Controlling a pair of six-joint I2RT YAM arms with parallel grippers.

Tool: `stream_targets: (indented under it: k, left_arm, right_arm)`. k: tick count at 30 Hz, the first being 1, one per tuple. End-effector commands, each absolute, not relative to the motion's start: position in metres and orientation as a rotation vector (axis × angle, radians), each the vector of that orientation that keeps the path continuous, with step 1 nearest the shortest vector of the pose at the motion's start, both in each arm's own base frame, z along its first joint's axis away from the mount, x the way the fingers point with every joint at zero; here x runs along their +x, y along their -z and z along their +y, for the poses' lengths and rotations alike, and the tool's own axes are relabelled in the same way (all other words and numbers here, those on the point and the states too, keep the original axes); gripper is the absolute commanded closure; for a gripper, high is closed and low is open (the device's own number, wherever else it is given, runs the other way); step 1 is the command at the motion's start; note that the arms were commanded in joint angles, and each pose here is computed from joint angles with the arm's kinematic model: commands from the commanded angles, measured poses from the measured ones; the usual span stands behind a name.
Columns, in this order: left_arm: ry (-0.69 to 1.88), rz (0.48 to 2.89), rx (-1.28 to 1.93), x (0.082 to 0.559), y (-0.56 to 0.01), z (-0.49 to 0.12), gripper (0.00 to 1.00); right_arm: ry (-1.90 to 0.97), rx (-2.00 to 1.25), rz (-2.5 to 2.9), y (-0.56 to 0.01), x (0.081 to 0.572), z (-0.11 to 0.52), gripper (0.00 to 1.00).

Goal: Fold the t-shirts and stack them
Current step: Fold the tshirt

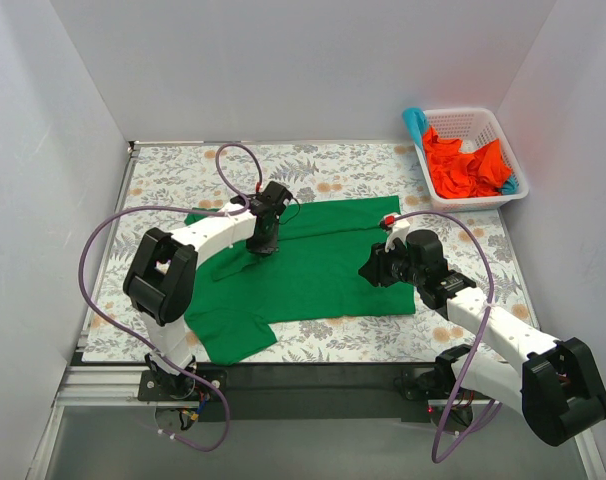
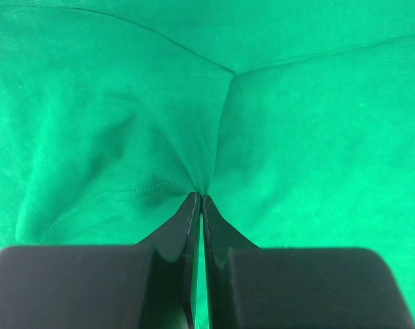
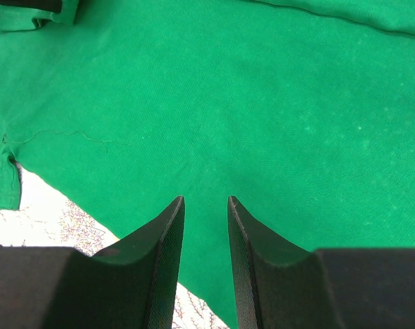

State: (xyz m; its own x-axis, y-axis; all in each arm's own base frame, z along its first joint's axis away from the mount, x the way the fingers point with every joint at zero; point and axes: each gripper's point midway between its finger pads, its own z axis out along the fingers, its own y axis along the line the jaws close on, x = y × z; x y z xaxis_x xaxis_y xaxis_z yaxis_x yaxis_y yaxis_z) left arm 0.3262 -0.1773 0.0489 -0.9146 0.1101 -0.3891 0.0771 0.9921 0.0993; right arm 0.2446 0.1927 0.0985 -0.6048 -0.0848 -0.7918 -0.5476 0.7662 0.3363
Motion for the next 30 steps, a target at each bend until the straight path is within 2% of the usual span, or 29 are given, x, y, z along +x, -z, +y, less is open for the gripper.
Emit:
stream_targets:
  k: [1, 9, 11, 12, 13, 16, 17, 20, 22, 24, 25, 27, 28, 30]
  left_arm:
    - [-0.023, 2.773, 0.097, 0.324, -0.058, -0.191, 1.0]
    - [-0.006, 2.799, 0.071, 0.329, -0.051, -0.2, 0.96]
    - [-0.022, 2.822, 0.055, 0.328, -0.046, -0.199, 0.92]
    - [-0.024, 2.831, 0.051, 0.326, -0.044, -0.199, 0.89]
    - [-0.02, 2.834, 0.041, 0.326, -0.044, -0.2, 0.74]
    - [-0.011, 2.801, -0.008, 0.325, -0.058, -0.197, 0.49]
    - [0.004, 2.77, -0.037, 0.328, -0.065, -0.197, 0.45]
    - [0.023, 2.682, -0.115, 0.328, -0.092, -0.185, 0.42]
    - [0.038, 2.618, -0.211, 0.322, -0.108, -0.17, 0.37]
    - [0.079, 2.509, -0.364, 0.324, -0.13, -0.147, 0.36]
    - [0.057, 2.528, -0.411, 0.312, -0.115, -0.131, 0.36]
    - [0.125, 2.42, -0.547, 0.318, -0.129, -0.102, 0.36]
    - [0.11, 2.441, -0.586, 0.305, -0.108, -0.09, 0.36]
    - [0.168, 2.376, -0.668, 0.306, -0.11, -0.073, 0.36]
  right_arm:
    - [-0.732, -0.475, 2.104, -0.105, 0.25, 0.196, 0.62]
    - [-0.715, -0.472, 2.114, -0.101, 0.251, 0.194, 0.62]
    - [-0.714, -0.472, 2.114, -0.101, 0.251, 0.194, 0.62]
    - [-0.712, -0.471, 2.117, -0.1, 0.251, 0.193, 0.62]
    - [-0.713, -0.472, 2.114, -0.101, 0.251, 0.194, 0.62]
    - [-0.695, -0.484, 2.106, -0.104, 0.254, 0.192, 0.61]
    - [-0.681, -0.489, 2.097, -0.108, 0.257, 0.192, 0.6]
    - [-0.596, -0.472, 2.13, -0.105, 0.265, 0.182, 0.55]
    - [-0.563, -0.454, 2.143, -0.108, 0.271, 0.177, 0.55]
    - [-0.56, -0.439, 2.142, -0.111, 0.274, 0.175, 0.55]
    - [-0.562, -0.428, 2.143, -0.112, 0.276, 0.174, 0.55]
    - [-0.574, -0.415, 2.147, -0.112, 0.276, 0.174, 0.55]
    - [-0.59, -0.418, 2.15, -0.111, 0.274, 0.175, 0.55]
    - [-0.605, -0.416, 2.153, -0.11, 0.272, 0.176, 0.55]
